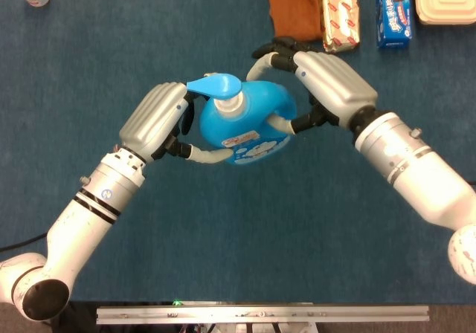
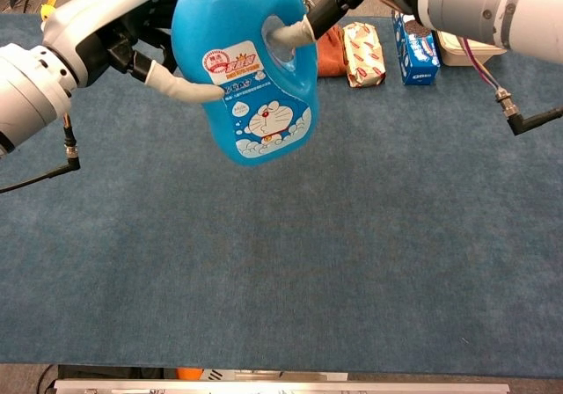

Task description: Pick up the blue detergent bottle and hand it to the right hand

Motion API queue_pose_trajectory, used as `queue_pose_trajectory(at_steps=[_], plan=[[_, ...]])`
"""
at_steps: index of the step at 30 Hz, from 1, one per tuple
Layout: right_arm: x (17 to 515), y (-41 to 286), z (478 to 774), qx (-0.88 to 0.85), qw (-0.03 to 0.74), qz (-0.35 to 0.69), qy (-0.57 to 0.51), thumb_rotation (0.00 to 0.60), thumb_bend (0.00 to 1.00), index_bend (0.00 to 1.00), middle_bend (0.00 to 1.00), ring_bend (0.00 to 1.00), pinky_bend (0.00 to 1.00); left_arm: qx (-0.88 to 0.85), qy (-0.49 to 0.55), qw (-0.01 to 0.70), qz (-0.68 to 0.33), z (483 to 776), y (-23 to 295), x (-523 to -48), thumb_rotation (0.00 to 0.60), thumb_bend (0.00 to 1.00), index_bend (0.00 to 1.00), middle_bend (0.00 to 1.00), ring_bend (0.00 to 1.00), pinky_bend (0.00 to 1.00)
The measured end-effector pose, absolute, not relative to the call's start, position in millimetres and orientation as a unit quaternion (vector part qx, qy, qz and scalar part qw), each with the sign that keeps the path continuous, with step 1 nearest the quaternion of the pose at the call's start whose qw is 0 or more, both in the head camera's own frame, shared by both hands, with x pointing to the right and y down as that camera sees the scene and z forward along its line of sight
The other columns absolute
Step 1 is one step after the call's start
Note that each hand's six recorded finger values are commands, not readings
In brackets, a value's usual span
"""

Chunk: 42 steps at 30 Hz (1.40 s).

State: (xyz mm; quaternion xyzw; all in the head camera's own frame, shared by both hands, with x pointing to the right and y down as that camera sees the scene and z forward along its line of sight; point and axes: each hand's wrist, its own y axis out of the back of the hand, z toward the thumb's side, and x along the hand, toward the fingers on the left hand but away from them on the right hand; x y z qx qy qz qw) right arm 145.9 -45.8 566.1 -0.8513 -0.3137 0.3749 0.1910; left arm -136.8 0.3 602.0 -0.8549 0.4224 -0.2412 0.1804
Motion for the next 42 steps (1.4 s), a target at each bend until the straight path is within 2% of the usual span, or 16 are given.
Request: queue_pose_trajectory(at_steps=[8, 13, 18, 21, 26, 33, 42], plan=[[142, -45, 573, -0.847, 0.194, 0.374, -0.323, 0.600, 0.53, 0.47, 0.31, 0.15, 0.30, -0.854, 0.425, 0.178, -0.243, 604, -3, -139, 0.600, 0.14, 0.33, 0.34, 0.39, 0.72], [142, -48, 578, -0.843, 0.192, 0.371, -0.340, 0.600, 0.59, 0.52, 0.36, 0.22, 0.43, -0.854, 0.426, 0.176, -0.244, 605, -3, -141, 0.600, 0.14, 0.25, 0.30, 0.34, 0.71], [143, -50, 583, -0.840, 0.189, 0.369, -0.351, 0.600, 0.60, 0.54, 0.40, 0.27, 0.46, -0.856, 0.423, 0.169, -0.245, 607, -3, -144, 0.600, 0.14, 0.14, 0.23, 0.26, 0.64], [144, -51, 586, -0.837, 0.187, 0.369, -0.357, 0.600, 0.60, 0.55, 0.41, 0.29, 0.47, -0.857, 0.421, 0.167, -0.246, 607, -2, -146, 0.600, 0.14, 0.07, 0.17, 0.17, 0.53], [148, -50, 586, -0.838, 0.189, 0.368, -0.357, 0.600, 0.60, 0.55, 0.41, 0.29, 0.47, -0.857, 0.415, 0.173, -0.253, 607, -1, -154, 0.596, 0.14, 0.02, 0.09, 0.05, 0.40], [169, -48, 581, -0.831, 0.208, 0.365, -0.365, 0.600, 0.60, 0.55, 0.41, 0.29, 0.47, -0.844, 0.412, 0.202, -0.277, 613, -1, -176, 0.540, 0.14, 0.02, 0.07, 0.04, 0.35], [202, -43, 569, -0.820, 0.228, 0.354, -0.387, 0.600, 0.60, 0.55, 0.41, 0.29, 0.47, -0.826, 0.401, 0.250, -0.308, 621, 3, -198, 0.539, 0.14, 0.02, 0.07, 0.03, 0.34]])
